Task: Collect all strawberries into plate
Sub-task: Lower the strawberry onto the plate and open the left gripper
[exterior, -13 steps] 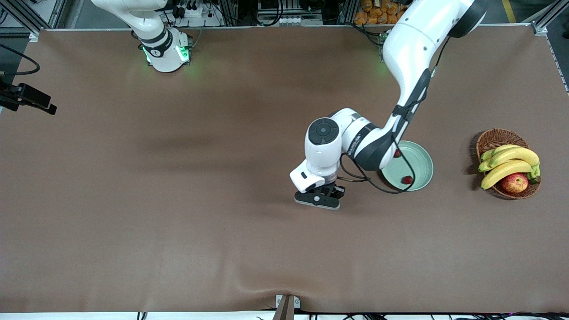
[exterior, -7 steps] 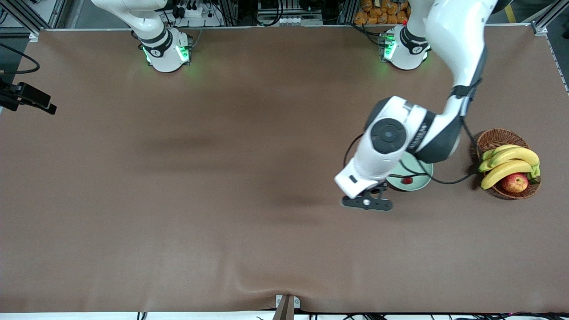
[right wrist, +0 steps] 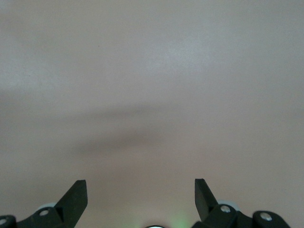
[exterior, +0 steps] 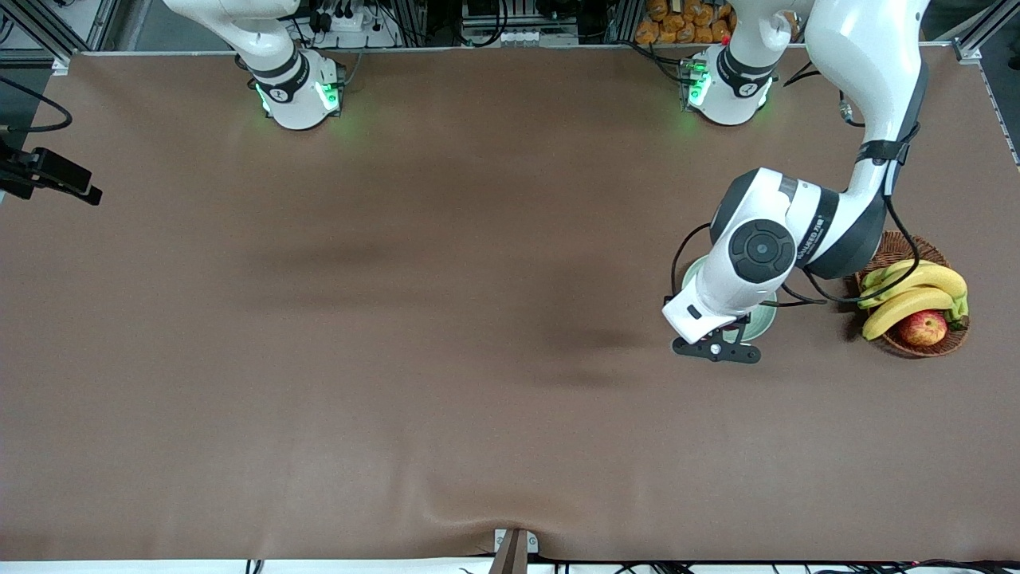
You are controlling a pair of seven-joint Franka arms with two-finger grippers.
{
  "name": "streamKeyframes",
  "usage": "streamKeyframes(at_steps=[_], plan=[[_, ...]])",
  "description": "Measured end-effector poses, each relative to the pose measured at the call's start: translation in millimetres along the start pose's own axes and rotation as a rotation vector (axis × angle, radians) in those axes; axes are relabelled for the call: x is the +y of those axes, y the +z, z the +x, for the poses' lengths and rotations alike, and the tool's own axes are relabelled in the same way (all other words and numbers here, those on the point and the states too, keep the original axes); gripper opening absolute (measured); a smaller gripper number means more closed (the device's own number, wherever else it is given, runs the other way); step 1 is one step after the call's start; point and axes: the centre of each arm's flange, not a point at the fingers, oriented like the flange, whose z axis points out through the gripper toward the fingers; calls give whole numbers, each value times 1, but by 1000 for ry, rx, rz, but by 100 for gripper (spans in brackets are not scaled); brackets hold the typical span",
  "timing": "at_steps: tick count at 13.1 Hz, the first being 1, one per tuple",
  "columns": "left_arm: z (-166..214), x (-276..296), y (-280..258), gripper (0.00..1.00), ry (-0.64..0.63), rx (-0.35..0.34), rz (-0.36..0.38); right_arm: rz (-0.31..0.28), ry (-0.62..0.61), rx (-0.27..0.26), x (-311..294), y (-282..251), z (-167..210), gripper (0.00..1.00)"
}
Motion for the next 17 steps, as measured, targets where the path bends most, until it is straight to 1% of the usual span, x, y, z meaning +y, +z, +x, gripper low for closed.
streamKeyframes(at_steps=[3, 7, 11, 15, 16, 17], plan=[[-8, -26, 35, 33, -34, -11, -10, 0, 0, 0, 0, 0, 0, 100], [-22, -47, 76, 33, -60, -14, -28, 0, -1, 0, 0, 0, 0, 100], [-38, -52, 106, 33, -65, -11, -44, 0, -1, 0, 0, 0, 0, 100], [-52, -55, 125, 33, -66, -44, -43, 0, -1, 0, 0, 0, 0, 100], [-54, -55, 127, 33, -66, -47, -43, 0, -1, 0, 0, 0, 0, 100], [-53, -55, 126, 39, -67, -44, -43, 0, -1, 0, 0, 0, 0, 100]])
